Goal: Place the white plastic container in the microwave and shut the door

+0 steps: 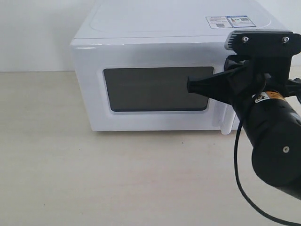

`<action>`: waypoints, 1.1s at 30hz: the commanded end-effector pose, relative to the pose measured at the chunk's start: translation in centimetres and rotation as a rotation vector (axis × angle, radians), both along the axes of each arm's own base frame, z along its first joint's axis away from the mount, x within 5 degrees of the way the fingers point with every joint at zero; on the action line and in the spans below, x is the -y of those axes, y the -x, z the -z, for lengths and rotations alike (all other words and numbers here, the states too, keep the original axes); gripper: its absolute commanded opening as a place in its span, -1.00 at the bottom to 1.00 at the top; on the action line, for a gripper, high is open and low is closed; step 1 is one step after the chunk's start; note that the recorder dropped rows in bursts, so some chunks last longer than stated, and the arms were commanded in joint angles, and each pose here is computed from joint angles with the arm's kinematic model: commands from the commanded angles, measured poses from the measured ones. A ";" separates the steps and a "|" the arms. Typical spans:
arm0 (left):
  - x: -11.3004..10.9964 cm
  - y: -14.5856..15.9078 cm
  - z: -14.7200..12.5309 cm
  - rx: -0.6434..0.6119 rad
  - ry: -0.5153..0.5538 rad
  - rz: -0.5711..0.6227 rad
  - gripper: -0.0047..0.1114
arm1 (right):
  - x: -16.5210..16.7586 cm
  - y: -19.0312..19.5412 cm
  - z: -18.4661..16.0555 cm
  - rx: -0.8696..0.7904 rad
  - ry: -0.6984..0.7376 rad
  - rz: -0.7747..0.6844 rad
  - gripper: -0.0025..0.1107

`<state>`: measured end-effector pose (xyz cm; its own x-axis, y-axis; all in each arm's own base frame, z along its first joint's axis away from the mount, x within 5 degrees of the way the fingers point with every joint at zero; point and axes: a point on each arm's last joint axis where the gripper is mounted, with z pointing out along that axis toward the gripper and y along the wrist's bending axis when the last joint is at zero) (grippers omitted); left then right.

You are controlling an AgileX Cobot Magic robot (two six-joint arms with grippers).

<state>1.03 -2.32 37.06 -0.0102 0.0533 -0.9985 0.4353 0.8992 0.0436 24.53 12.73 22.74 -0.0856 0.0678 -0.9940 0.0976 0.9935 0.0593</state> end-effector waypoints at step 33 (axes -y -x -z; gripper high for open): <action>-1.7 -4.4 18.2 -0.178 0.094 -0.389 -0.85 | 0.2 0.2 -0.2 0.012 0.005 0.005 -0.96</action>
